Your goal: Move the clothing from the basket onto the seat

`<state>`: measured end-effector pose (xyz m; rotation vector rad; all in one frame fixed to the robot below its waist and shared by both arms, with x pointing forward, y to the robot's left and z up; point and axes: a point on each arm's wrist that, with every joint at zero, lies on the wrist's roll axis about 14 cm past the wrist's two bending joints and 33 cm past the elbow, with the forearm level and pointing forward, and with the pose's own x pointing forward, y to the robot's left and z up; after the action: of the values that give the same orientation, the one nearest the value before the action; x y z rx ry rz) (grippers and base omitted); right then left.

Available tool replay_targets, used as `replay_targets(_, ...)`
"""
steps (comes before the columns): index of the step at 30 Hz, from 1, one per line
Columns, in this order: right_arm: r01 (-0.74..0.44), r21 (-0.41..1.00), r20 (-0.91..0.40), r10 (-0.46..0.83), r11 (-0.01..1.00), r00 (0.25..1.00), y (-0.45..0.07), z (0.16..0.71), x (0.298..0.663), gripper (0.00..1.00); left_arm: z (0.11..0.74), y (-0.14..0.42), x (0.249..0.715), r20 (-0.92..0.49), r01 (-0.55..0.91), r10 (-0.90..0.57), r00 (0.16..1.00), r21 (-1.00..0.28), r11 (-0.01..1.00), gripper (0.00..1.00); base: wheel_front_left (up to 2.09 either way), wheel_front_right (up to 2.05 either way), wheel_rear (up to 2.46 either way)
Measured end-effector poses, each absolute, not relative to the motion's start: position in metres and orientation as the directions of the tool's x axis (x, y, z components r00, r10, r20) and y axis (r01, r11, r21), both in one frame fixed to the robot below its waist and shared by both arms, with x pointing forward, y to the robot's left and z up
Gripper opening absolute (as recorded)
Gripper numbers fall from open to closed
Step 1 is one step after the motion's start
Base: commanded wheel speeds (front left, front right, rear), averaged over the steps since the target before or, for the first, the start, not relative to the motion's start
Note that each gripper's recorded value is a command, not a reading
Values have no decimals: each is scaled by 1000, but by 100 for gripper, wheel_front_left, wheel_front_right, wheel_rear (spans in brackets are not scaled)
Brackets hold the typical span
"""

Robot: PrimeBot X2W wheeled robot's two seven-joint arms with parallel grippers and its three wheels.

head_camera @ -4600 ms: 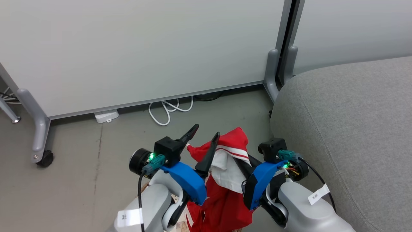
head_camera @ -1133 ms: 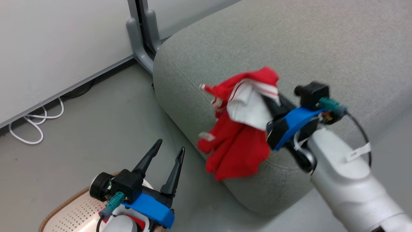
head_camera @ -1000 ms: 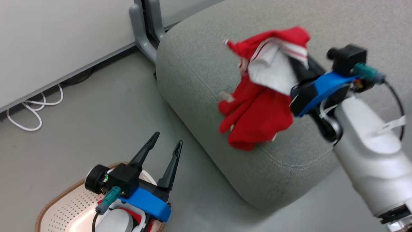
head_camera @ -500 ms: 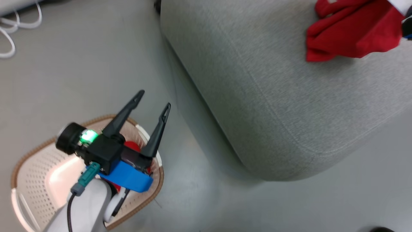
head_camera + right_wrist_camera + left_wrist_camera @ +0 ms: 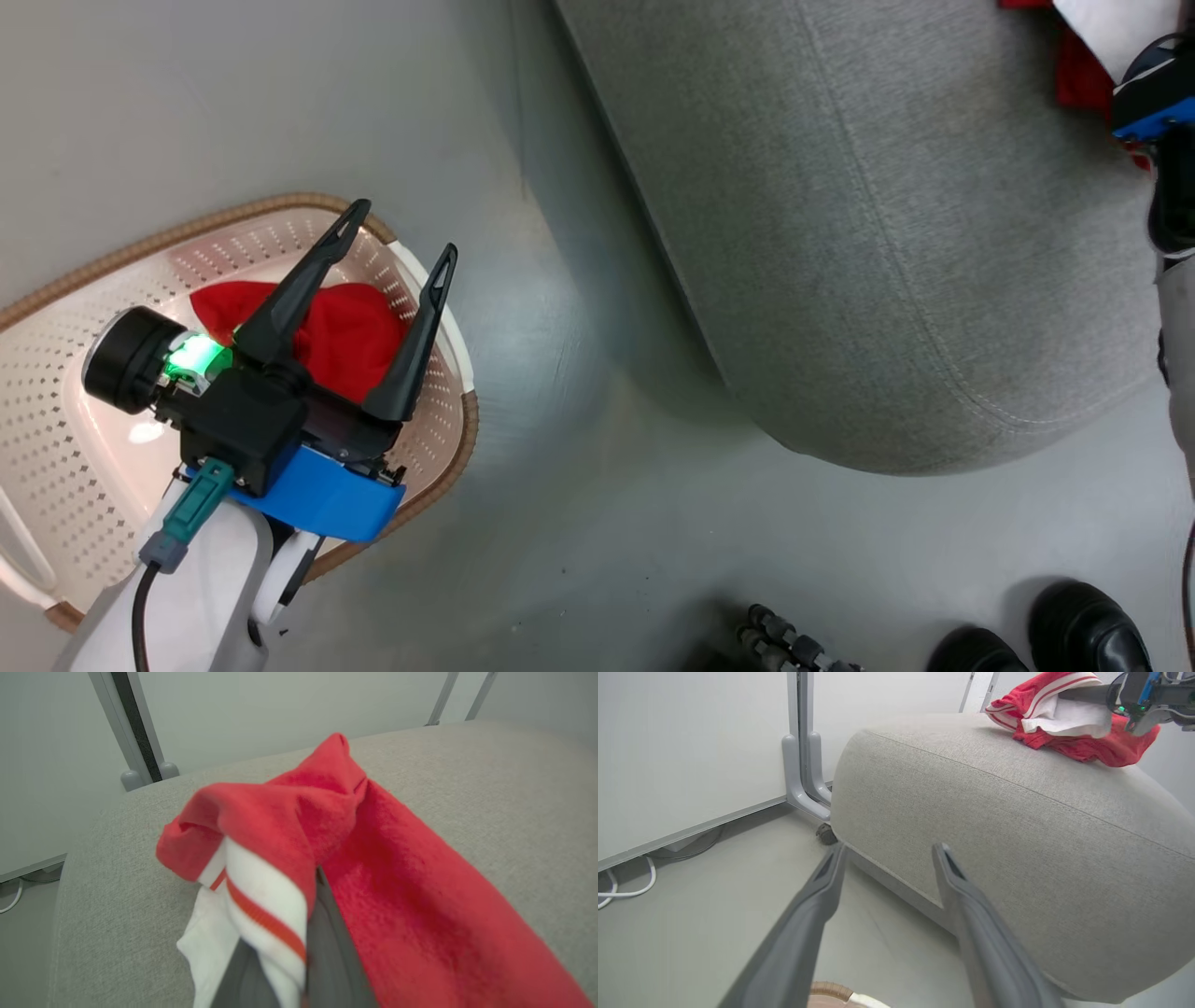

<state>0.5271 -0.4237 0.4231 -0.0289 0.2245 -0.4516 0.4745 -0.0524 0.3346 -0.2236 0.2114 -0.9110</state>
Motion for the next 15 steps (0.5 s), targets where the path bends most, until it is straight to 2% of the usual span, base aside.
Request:
replay_targets(4, 439, -65, -241, -441, 896, 864, -421, 408, 526, 0, 332, -49, 475, -93, 749, -793, 602, -280, 601, 100, 0, 0, 0)
replay_targets(11, 439, -66, -225, -442, 896, 868, -423, 418, 527, 0, 342, -49, 473, -79, 747, -789, 609, -279, 604, 100, 0, 0, 0)
replay_targets(13, 434, -70, -223, -438, 898, 871, -422, 421, 527, 14, 345, -48, 473, -73, 745, -786, 614, -276, 607, 100, 0, 0, 0)
replay_targets(14, 436, -68, -225, -439, 898, 870, -421, 421, 525, 40, 347, -48, 473, -69, 745, -785, 616, -274, 609, 100, 0, 0, 0)
replay_targets(15, 437, -67, -227, -440, 897, 869, -421, 421, 524, 75, 349, -49, 474, -67, 744, -783, 618, -273, 610, 100, 0, 0, 0)
